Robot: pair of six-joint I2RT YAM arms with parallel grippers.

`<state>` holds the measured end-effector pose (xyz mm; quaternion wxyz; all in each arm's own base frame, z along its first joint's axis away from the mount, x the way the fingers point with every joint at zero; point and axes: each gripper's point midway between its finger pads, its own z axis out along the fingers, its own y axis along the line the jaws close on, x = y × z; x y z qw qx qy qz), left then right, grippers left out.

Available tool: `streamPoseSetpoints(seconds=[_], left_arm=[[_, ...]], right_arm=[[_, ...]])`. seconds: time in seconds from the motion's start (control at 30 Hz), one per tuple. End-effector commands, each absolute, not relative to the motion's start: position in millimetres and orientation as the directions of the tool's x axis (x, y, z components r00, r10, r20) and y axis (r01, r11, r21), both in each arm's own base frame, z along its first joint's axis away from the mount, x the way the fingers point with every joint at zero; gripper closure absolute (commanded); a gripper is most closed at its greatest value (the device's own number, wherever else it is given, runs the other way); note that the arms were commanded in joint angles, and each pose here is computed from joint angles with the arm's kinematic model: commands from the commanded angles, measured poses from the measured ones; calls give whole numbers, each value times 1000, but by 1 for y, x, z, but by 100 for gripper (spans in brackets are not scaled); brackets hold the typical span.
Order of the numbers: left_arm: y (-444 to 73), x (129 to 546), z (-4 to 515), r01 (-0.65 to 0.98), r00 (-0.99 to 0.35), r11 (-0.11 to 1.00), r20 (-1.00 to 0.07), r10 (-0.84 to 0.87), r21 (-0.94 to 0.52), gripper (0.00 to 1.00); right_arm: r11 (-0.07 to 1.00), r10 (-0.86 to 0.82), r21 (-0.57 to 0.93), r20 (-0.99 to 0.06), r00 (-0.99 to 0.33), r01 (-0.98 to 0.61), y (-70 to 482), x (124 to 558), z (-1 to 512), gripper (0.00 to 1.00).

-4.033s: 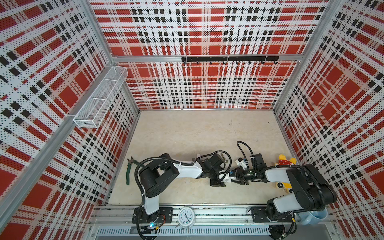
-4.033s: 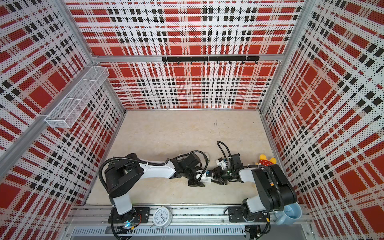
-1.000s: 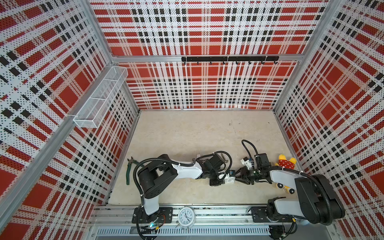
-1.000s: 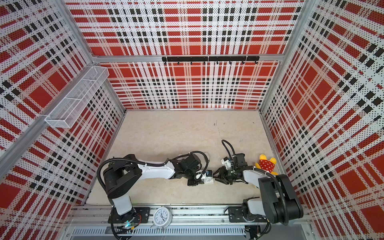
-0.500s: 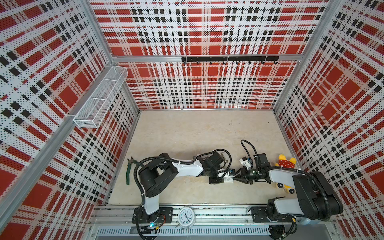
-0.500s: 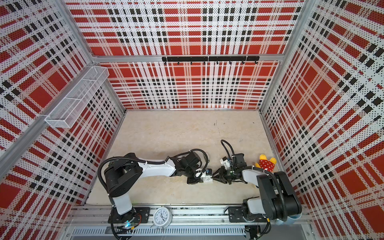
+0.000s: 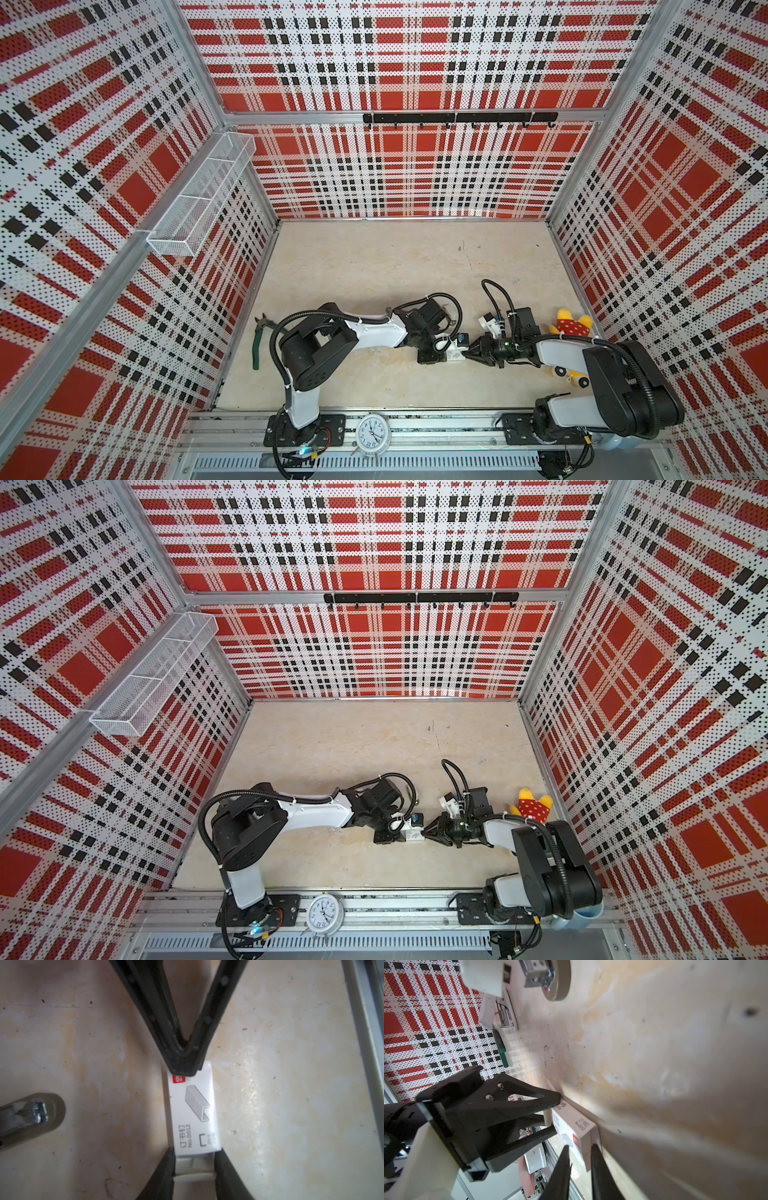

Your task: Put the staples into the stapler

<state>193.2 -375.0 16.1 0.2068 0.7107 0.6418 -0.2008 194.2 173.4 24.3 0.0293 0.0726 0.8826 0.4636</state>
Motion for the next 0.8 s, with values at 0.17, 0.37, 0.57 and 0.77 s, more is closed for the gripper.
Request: streamPoseSetpoints(seconds=[0.17, 0.37, 0.57, 0.77], left_arm=[[-357, 185, -10, 995, 66, -91, -470, 880, -29, 66], [-357, 186, -10, 996, 62, -87, -473, 879, -32, 65], [-357, 187, -9, 996, 60, -86, -475, 878, -33, 65], [-353, 187, -10, 996, 56, -83, -465, 883, -38, 65]], right_arm=[[549, 147, 831, 7, -989, 88, 176, 192, 20, 84], [542, 150, 836, 7, -989, 88, 176, 190, 19, 84], [548, 152, 833, 0, -988, 84, 175, 191, 18, 91], [551, 163, 830, -3, -987, 89, 175, 194, 16, 98]])
